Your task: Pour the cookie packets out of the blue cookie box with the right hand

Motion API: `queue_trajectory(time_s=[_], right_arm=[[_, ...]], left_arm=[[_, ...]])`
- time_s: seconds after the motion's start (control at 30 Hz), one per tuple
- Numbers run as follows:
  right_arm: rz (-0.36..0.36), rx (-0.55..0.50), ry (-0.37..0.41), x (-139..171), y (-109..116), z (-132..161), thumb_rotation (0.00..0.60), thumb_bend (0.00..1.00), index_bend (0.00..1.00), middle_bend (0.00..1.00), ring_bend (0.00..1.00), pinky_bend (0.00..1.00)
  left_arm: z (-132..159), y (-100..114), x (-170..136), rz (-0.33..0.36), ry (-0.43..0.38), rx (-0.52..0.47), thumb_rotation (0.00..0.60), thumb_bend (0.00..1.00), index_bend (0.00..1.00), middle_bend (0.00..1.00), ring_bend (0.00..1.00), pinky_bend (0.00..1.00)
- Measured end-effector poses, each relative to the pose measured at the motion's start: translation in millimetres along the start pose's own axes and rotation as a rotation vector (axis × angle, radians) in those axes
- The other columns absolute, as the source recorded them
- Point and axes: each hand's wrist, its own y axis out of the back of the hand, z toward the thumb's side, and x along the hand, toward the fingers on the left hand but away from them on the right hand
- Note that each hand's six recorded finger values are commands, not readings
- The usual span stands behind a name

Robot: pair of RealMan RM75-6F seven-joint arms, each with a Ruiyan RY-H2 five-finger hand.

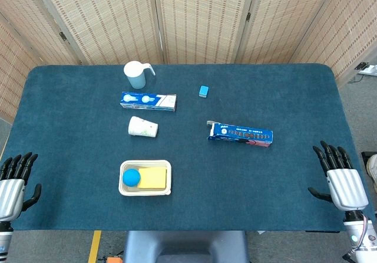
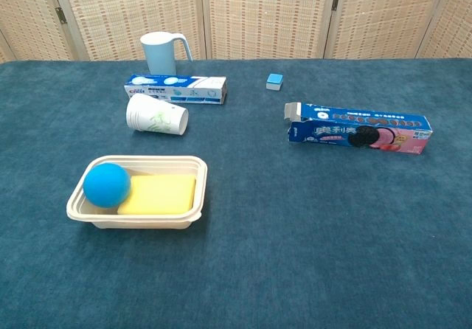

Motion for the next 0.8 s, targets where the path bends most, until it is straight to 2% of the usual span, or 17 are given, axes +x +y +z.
queue_trajectory(time_s=[0.47,0.67,0.8], right_arm=[[0.021,-0.015,0.01,-2,-2,-1,0.6,0.13,0.0,0.0,0.01,0.0],[0.059,-0.038,0.033,-20,-7,-1,0.6,0.13,0.01,0.03,0.05,0.0],[0.124,-0.044,0.044,-44,-14,-2,0.6,0.13,0.06,0.07,0.07,0.0]], left_arm=[[-1,0,0,-0.001,0.007,0.002,0.6,0.5,0.04,0.09,0.05,0.07],[-4,0,3,-0.005,0.015,-0.008,0.6,0.5,0.04,0.09,0.05,0.07],[-3,1,3,-0.005,0.012,-0.011,0.6,0.5,0.04,0.09,0.05,0.07]])
